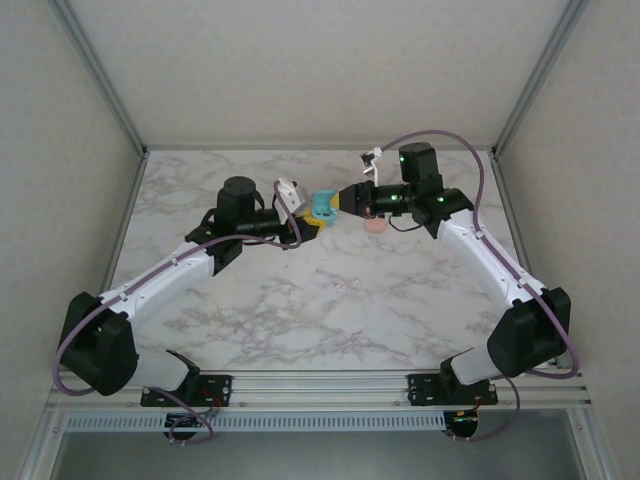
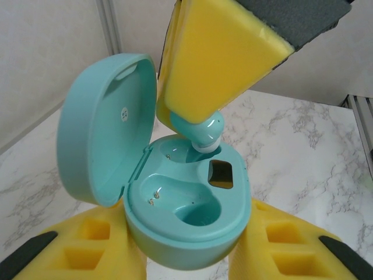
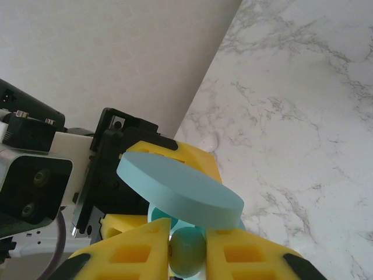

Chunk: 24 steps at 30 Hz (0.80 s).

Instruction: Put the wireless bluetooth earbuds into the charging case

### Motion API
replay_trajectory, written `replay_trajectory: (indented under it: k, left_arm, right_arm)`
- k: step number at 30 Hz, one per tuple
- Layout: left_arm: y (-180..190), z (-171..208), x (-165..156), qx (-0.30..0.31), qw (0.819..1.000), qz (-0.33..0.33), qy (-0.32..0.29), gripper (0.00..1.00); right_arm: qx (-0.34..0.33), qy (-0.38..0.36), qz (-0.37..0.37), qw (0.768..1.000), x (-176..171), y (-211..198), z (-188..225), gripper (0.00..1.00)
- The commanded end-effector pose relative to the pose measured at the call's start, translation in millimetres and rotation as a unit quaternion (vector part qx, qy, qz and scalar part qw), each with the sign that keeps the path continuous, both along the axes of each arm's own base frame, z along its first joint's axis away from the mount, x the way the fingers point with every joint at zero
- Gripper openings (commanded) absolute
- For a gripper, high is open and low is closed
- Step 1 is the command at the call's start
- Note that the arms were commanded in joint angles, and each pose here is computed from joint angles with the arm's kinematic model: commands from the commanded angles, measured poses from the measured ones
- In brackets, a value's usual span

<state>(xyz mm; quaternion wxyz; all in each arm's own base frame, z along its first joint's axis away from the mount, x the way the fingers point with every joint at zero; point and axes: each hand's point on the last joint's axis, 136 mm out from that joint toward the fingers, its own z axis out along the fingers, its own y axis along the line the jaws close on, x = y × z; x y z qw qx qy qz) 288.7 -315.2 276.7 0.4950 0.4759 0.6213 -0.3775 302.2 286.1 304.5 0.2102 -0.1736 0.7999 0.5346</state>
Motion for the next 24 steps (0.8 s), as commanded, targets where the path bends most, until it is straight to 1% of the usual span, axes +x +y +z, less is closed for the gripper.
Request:
replay_trajectory:
  k: [1, 5, 17, 20, 24]
  left_arm:
    - [-6.5, 22.8, -2.2, -0.027, 0.999, -0.014, -0.024, 0.23]
    - [-7.1, 23.4, -2.2, -0.029, 0.999, -0.015, -0.023, 0.23]
    - [-6.7, 24.1, -2.1, -0.029, 0.999, -0.014, -0.023, 0.23]
    - [-6.7, 23.1, -1.8, -0.028, 0.999, -0.014, -0.022, 0.23]
    - [-7.6, 23.0, -1.4, -0.028, 0.999, -0.014, -0.021, 0.23]
  right_arm:
    - [-0.013, -0.014, -0.003, 1.0, 0.8, -0.3, 2.2, 0.21]
    - [-0.02, -0.013, -0.009, 1.0, 1.9, -1.2, 0.3, 0.22]
    - [-0.028, -0.015, -0.015, 0.999, 5.1, -1.0, 0.6, 0.28]
    - [-0.029, -0.014, -0.014, 0.999, 4.5, -0.4, 1.0, 0.28]
    - [-0.026, -0.016, -0.007, 0.999, 2.3, 2.7, 4.2, 0.23]
